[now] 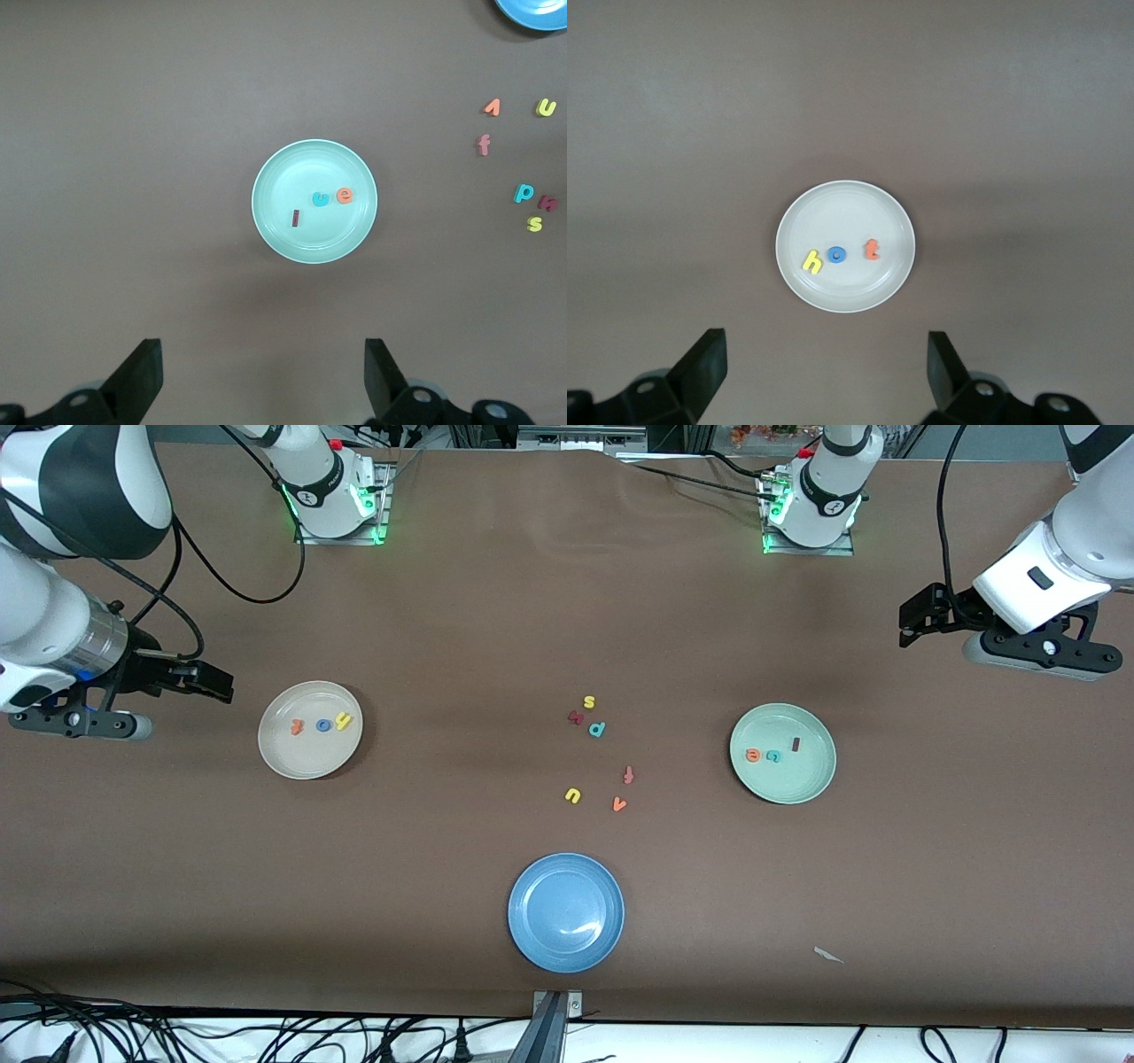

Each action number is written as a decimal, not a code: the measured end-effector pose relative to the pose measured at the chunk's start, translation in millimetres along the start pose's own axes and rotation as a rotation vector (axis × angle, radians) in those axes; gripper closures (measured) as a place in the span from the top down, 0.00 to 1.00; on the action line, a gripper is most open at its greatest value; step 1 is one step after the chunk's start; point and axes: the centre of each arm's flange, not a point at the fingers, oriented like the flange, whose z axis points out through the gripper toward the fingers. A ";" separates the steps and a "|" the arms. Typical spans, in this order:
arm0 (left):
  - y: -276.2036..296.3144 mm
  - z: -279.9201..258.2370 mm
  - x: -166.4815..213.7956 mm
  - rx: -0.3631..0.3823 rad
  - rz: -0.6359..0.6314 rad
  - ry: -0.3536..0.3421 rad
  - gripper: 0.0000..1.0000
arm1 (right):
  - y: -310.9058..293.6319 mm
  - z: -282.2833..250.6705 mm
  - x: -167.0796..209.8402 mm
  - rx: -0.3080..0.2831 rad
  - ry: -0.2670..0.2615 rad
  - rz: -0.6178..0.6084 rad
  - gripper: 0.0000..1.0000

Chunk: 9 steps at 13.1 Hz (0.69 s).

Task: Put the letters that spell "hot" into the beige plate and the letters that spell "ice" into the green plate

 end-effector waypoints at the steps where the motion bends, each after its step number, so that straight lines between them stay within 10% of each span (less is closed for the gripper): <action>1: 0.0 0.0 -0.1 0.000 0.000 0.000 1.00 | 1.0 -0.8 -2.7 0.003 0.007 0.000 1.00; 9: -1.2 -1.8 -1.8 0.000 -0.003 -0.005 1.00 | 4.2 0.3 -12.6 0.011 0.015 -0.001 1.00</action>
